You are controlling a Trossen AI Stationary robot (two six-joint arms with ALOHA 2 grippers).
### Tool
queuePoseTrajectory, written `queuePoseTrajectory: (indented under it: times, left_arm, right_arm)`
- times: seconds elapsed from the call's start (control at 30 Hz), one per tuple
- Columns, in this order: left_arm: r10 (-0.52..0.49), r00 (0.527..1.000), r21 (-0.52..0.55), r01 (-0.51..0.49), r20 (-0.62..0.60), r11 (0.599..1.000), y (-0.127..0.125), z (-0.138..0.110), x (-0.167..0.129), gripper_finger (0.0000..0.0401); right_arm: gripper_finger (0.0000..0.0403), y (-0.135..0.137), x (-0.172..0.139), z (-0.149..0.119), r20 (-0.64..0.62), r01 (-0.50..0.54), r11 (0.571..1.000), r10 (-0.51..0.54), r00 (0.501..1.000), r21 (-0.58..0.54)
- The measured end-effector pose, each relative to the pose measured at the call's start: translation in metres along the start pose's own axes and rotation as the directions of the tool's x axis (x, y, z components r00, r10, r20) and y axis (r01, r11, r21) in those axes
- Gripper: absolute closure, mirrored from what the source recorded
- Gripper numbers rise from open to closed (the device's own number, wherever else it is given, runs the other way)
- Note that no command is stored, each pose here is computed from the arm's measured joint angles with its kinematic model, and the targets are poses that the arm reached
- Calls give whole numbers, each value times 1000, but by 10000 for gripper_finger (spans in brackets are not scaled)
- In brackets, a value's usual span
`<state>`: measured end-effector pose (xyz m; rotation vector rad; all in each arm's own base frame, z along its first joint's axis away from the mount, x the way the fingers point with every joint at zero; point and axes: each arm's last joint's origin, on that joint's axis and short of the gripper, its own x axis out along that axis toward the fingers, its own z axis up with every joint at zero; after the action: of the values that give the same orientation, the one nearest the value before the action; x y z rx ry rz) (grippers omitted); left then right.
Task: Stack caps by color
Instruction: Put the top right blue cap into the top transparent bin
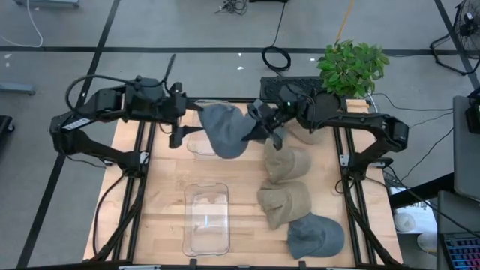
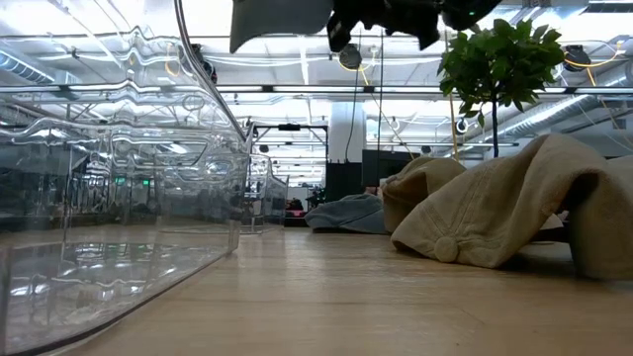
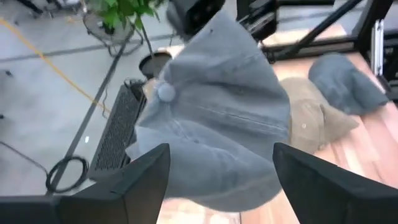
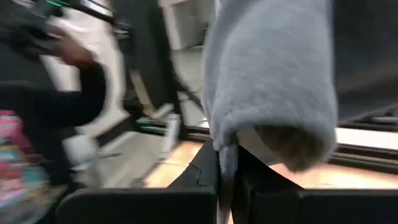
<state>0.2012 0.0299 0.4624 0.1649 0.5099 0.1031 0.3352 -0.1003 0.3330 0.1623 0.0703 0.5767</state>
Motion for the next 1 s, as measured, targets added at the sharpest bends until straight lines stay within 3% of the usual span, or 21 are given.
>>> queuePoseTrajectory:
  times: [0.2,0.53,0.83,1.0]
  left_arm:
    - [0,997,11,0,75,1000,-4,-16,-13,125]
    - [34,975,-38,-27,220,999,-5,-25,-52,115]
    - [38,970,-34,-31,240,999,-5,-26,-59,127]
    - [37,972,-33,-30,230,999,-5,-26,-56,123]
  right_arm:
    - [403,-37,8,-7,12,-72,994,72,997,86]
    - [403,-102,44,-62,-37,-48,978,56,998,201]
    - [403,-133,29,-86,-56,140,971,-132,990,194]
    - [403,-134,30,-95,-93,148,964,-131,987,222]
